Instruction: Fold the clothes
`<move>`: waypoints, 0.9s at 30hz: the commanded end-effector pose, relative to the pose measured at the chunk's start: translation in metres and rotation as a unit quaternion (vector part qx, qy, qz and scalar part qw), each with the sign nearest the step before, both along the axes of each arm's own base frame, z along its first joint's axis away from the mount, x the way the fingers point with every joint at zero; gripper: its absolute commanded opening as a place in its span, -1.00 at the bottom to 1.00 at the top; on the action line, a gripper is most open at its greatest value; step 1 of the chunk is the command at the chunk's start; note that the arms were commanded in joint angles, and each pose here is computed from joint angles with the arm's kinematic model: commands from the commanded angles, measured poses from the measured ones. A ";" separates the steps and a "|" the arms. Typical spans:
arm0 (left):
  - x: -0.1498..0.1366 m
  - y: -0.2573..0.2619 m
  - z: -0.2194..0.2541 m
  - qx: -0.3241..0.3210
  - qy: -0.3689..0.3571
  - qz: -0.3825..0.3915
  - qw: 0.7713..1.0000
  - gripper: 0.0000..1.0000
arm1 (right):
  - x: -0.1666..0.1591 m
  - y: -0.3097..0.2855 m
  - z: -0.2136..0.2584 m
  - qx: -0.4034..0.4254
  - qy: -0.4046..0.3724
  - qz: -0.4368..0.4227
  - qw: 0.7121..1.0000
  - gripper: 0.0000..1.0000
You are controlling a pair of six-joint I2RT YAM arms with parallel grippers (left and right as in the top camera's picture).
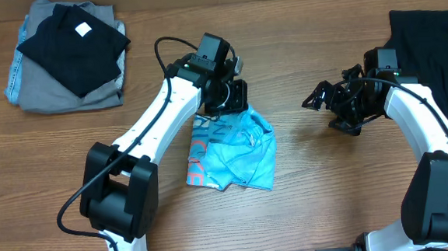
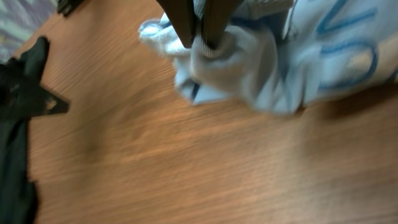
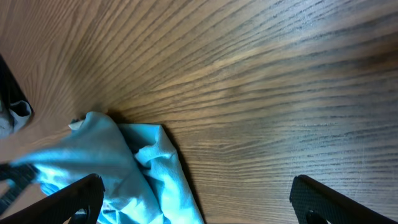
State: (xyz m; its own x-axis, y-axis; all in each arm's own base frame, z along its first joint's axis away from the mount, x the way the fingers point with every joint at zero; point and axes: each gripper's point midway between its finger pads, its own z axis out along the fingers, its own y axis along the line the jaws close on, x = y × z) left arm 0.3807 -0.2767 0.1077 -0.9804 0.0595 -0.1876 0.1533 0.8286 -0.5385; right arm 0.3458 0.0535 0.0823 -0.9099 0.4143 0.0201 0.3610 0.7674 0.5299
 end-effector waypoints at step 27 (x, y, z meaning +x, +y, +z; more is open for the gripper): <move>0.043 0.075 0.099 -0.006 -0.084 0.062 0.995 1.00 | 0.001 -0.034 0.006 0.011 0.011 -0.055 0.998 1.00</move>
State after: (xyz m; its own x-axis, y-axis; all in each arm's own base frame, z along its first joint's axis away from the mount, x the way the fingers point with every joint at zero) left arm 0.4062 -0.2427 0.1538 -0.9691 -0.0014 -0.2465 0.1345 0.8350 -0.5335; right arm 0.3379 0.0257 0.0812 -0.8673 0.4924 0.0727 0.4540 0.7229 0.5208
